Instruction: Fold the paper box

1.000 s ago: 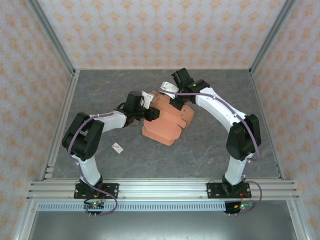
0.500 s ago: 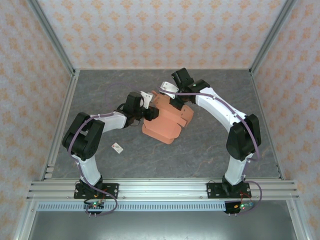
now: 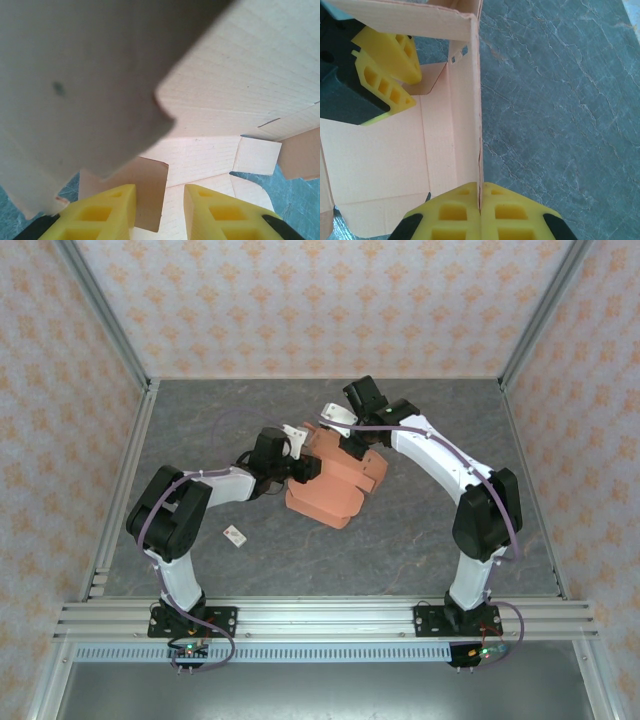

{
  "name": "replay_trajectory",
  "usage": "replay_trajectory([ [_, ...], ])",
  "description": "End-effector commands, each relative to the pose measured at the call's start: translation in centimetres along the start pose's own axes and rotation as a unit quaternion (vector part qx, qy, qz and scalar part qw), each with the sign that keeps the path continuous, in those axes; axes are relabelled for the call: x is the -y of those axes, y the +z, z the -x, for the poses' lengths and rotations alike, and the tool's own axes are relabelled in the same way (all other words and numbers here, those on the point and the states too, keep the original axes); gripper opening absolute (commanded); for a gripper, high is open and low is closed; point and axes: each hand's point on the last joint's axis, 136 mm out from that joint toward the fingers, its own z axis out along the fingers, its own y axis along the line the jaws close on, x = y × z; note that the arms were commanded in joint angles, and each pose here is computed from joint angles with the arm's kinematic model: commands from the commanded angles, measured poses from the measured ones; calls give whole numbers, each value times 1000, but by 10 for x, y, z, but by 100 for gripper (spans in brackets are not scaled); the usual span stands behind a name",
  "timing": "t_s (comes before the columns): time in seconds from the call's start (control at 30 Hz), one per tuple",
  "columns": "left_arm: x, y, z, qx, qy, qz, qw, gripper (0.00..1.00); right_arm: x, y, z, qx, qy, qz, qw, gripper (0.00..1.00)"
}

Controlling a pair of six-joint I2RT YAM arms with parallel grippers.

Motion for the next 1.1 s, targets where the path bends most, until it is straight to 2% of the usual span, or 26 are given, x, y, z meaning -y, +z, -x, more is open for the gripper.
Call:
replay_trajectory([
  [0.0, 6, -10, 11, 23, 11, 4, 1000, 32, 6, -8, 10, 12, 3, -13, 1000, 0],
  [0.47, 4, -55, 14, 39, 25, 16, 999, 38, 9, -9, 5, 2, 1, -20, 1000, 0],
  [0.73, 22, -94, 44, 79, 34, 3, 996, 40, 7, -10, 5, 3, 2, -18, 1000, 0],
  [1.07, 24, -94, 87, 89, 42, 2, 995, 43, 6, -11, 5, 6, 3, -18, 1000, 0],
])
